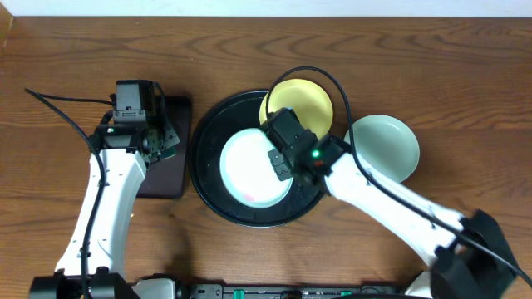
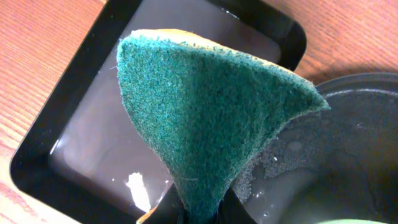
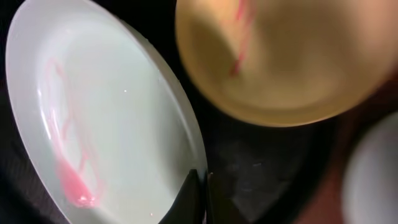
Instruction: Clean dirty plates on tray and stack at the side
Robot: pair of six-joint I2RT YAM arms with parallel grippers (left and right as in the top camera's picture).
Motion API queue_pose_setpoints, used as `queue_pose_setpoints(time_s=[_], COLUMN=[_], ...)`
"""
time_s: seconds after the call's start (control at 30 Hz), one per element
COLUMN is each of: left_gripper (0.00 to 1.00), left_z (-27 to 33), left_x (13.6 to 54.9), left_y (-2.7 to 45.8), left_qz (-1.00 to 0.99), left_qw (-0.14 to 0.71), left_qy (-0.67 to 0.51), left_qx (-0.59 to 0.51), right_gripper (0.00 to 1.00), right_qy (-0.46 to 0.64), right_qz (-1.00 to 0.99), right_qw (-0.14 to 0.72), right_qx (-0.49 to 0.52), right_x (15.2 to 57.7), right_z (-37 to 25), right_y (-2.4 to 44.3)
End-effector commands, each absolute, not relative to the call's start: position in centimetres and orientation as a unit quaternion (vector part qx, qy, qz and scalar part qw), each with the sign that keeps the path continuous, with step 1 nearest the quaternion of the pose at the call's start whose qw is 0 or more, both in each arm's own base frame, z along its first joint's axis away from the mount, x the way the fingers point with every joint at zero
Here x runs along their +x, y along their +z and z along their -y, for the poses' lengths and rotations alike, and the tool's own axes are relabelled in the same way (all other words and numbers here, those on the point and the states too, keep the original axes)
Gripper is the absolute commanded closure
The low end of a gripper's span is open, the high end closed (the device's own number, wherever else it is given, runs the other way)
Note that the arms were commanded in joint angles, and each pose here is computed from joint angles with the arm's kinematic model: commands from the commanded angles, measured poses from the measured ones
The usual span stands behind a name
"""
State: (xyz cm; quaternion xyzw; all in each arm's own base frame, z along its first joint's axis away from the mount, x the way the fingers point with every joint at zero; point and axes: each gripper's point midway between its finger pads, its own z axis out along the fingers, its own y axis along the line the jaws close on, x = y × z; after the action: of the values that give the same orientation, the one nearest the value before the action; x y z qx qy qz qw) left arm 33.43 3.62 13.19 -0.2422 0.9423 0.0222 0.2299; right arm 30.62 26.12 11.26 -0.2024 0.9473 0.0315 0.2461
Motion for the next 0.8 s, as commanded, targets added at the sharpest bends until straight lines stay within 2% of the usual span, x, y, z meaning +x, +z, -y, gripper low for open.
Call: queue_pose_setpoints(time_s=[0.0, 0.4, 0.6, 0.77], left_gripper=[0.93, 0.93, 0.92, 0.92], left_z=[-4.0, -4.0, -4.0, -4.0], left_x=[33.6, 33.5, 33.5, 33.5], left_y=[13.1, 12.9, 12.9, 12.9], left_qz=[-0.941, -0.942, -0.942, -0.942], left_qw=[0.226, 0.221, 0.221, 0.221], left_qy=[0.03, 0.031, 0.031, 0.031], left_qx=[-0.249, -0.249, -0.249, -0.249], right_gripper=[0.99, 0.99, 0.99, 0.99], right_qy=[-0.057, -0.193, -0.22, -0.274], right_qz=[-0.913, -0.845, -0.804, -0.761], right_qw=[0.352, 0.463, 0.5, 0.543], right_qx=[-0.197, -0.183, -0.233, -0.226], right_x=[32.3, 32.2, 31.4, 30.6], right_z=[-24.3, -22.4, -24.8, -25.3], right_y=[16.5, 22.5, 24.6, 27.5])
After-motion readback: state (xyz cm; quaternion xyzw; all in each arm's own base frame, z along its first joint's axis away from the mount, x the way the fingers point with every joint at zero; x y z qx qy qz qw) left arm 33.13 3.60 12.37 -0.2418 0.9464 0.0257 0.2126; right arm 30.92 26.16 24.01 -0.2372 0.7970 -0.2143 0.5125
